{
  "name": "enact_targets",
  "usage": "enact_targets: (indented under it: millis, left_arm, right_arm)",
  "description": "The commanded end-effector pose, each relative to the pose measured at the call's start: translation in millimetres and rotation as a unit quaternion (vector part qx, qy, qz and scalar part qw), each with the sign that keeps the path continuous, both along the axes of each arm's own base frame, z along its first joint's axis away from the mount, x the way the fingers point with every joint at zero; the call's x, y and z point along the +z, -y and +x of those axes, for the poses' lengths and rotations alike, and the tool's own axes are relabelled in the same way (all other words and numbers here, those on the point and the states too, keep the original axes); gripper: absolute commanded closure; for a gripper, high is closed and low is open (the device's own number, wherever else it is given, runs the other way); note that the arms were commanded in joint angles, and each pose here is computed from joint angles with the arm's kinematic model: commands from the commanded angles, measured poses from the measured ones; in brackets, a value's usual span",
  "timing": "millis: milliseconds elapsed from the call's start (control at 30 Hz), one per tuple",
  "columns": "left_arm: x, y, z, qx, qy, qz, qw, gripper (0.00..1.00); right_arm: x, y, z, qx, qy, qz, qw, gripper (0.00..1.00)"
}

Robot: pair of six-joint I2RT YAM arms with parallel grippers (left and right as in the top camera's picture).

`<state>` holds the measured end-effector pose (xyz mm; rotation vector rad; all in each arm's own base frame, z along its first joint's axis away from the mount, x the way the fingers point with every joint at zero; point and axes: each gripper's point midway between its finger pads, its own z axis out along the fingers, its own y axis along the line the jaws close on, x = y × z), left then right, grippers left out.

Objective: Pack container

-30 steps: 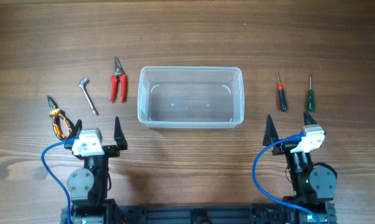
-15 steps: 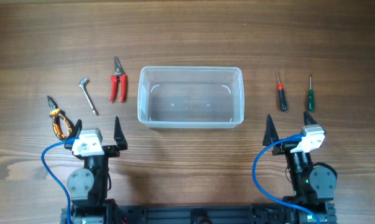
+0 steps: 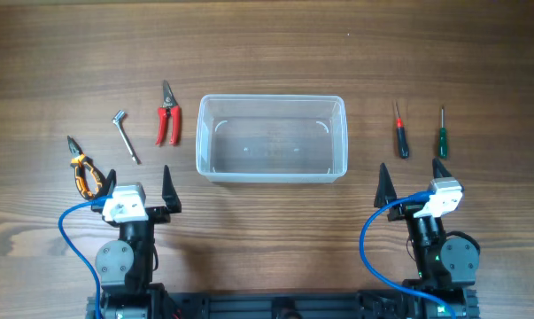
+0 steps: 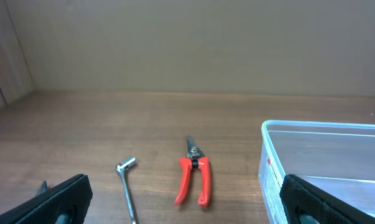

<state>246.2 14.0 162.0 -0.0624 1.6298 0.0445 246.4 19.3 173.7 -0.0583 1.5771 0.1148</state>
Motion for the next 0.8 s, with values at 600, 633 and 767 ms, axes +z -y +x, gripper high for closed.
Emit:
enact_targets:
  millis: [600,633,767]
  left_arm:
    - [107,22,93,-0.071,-0.246,-0.037,0.966,0.0]
    - [104,23,102,-0.072,-0.285,-0.041,0.955,0.0]
    - [95,22,132,-0.069,-0.38,-0.053,0.921,0.0]
  right_arm:
    - [4,-1,-1,0.005,0.008,-0.004,1.0,0.0]
    - [4,-1,-1,0.005,0.008,-0.005,1.0,0.0]
    - [4,-1,-1,0.005,0.008,-0.004,1.0,0.0]
